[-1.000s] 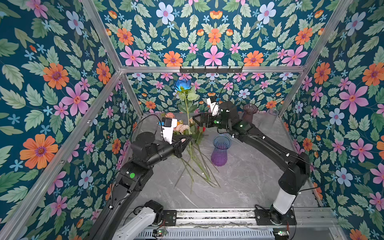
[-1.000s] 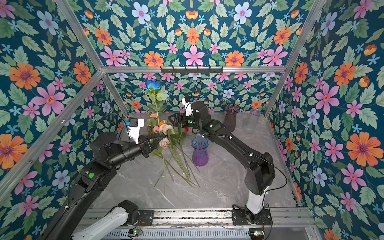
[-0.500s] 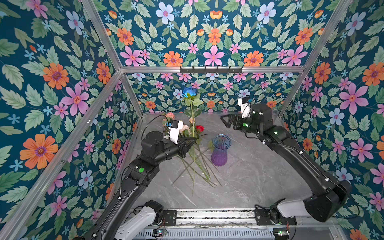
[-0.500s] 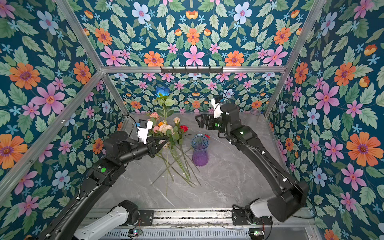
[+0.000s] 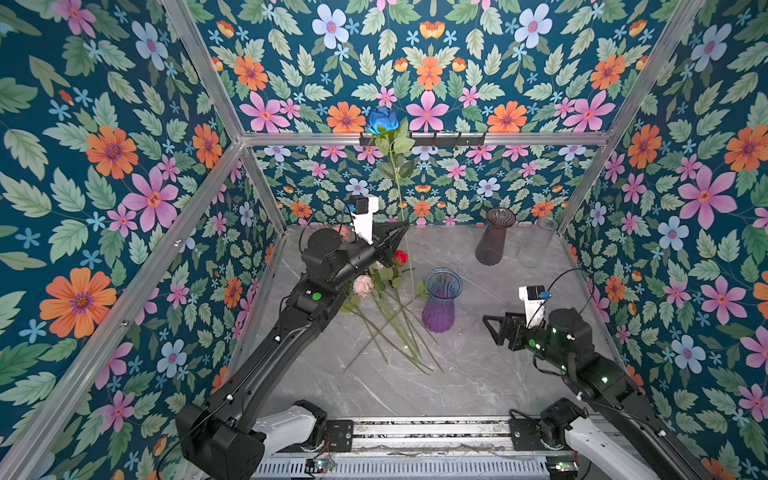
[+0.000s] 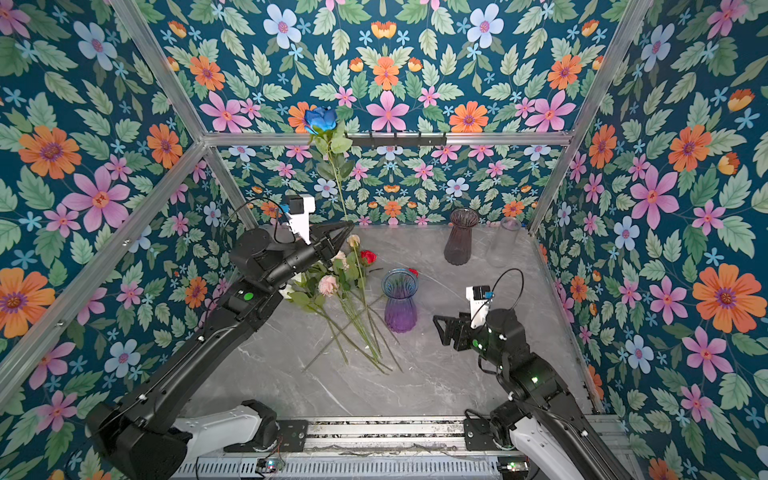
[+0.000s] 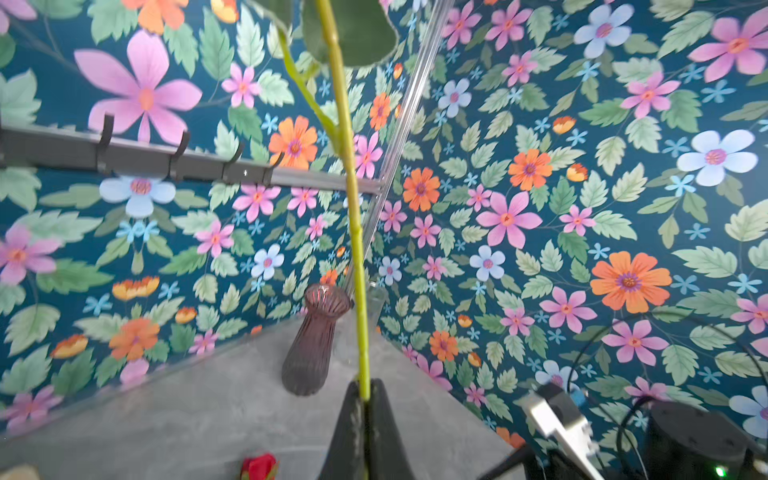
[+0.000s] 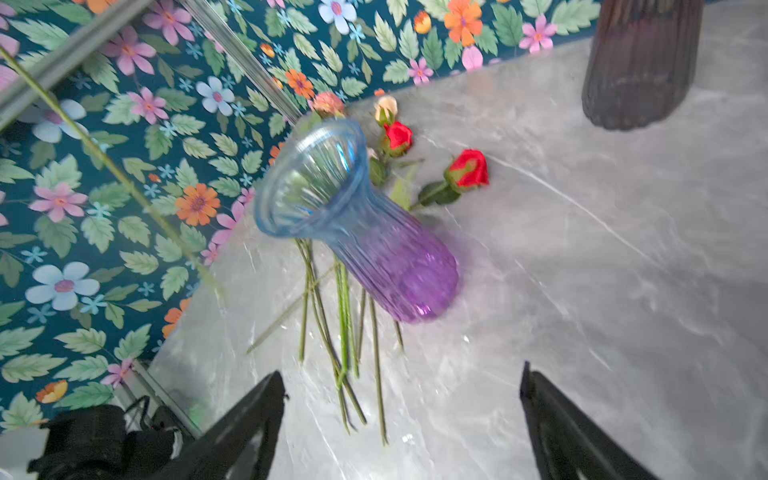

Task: Arrange the flowers into the vase
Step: 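Lift the blue rose high and carry it over the vase with the left gripper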

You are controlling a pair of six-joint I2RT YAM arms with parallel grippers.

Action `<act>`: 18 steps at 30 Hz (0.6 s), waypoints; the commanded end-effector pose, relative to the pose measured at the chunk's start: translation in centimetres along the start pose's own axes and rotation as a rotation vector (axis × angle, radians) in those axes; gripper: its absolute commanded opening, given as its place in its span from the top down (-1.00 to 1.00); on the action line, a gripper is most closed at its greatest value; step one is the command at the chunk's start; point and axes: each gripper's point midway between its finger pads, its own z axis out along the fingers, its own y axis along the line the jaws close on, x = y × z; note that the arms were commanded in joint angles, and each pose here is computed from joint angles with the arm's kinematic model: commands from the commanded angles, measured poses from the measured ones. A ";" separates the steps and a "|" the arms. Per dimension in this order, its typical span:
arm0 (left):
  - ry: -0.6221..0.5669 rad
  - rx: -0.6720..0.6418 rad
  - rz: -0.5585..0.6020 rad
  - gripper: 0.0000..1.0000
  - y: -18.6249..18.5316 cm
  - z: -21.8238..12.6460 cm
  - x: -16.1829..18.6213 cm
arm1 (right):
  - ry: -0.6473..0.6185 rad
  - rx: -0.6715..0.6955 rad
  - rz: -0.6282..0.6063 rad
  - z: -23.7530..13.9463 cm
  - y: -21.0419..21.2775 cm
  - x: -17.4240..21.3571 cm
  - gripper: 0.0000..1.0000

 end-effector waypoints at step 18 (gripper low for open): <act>-0.213 0.208 0.201 1.00 -4.6 4.5 -2.2 | 0.026 -0.012 0.058 0.5 -3.6 7.5 -0.79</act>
